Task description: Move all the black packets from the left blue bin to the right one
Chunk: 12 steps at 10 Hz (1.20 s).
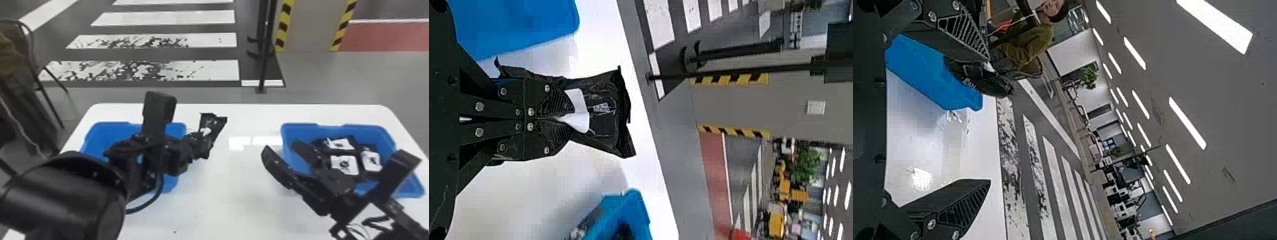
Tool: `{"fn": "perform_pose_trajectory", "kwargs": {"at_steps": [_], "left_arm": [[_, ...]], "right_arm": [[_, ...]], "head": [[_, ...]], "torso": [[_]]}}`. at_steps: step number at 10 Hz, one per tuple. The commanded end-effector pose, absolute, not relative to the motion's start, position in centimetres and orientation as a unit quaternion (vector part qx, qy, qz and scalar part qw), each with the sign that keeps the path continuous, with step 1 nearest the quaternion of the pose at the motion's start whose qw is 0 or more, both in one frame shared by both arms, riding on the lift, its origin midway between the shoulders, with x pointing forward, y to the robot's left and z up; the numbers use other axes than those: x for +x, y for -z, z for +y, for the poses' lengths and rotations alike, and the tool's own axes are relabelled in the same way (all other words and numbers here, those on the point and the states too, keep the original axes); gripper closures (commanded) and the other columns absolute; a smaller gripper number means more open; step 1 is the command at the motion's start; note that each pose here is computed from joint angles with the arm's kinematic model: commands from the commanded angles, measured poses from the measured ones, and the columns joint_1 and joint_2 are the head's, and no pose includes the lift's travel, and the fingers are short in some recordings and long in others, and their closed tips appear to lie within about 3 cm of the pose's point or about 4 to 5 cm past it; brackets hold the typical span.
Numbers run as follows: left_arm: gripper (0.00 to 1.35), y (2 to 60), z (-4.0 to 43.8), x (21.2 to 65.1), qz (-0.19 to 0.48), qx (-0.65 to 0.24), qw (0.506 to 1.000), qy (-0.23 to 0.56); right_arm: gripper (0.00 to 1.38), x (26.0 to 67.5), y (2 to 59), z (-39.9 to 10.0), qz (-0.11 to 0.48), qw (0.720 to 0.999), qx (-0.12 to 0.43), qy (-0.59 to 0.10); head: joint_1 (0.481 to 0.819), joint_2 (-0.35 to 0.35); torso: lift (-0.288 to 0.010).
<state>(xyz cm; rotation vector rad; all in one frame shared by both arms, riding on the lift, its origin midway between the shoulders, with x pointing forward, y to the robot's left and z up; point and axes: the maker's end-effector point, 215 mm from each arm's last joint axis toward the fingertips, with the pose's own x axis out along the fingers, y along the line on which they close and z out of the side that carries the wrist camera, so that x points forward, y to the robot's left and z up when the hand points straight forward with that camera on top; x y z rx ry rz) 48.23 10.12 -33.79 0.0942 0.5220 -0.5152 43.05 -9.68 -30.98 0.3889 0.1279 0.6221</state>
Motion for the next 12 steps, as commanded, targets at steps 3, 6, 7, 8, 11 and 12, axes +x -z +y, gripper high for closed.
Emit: {"fn": "perform_pose_trajectory", "kwargs": {"at_steps": [3, 6, 7, 8, 11, 12], "left_arm": [[1.21, 33.3, 2.7, 45.4, 0.244, 0.042, 0.907, 0.340], [1.21, 32.7, 0.3, 44.3, 0.238, 0.036, 0.897, 0.371], [1.21, 32.4, -0.4, 44.0, 0.234, 0.033, 0.895, 0.379], [1.21, 32.2, -0.9, 43.9, 0.231, 0.033, 0.893, 0.385], [1.21, 32.2, -1.1, 43.7, 0.231, 0.030, 0.891, 0.390], [1.21, 32.1, -1.2, 43.7, 0.228, 0.029, 0.891, 0.391]], "right_arm": [[0.16, 45.4, 30.7, -8.2, 0.052, 0.925, 0.198, -0.320], [0.17, 46.7, 31.3, -8.1, 0.055, 0.925, 0.199, -0.319], [0.28, 47.0, 31.8, -7.8, 0.061, 0.922, 0.208, -0.319], [0.78, 47.2, 31.9, -7.7, 0.062, 0.919, 0.223, -0.319], [1.28, 47.4, 31.1, -8.2, 0.042, 0.921, 0.231, -0.310], [1.28, 47.4, 30.9, -8.2, 0.040, 0.921, 0.231, -0.311]], "head": [[0.695, -0.041], [0.695, -0.081], [0.695, -0.092], [0.695, -0.095], [0.695, -0.110], [0.695, -0.112]], "torso": [[-0.140], [-0.140], [-0.140], [-0.140], [-0.140], [-0.140]]}}
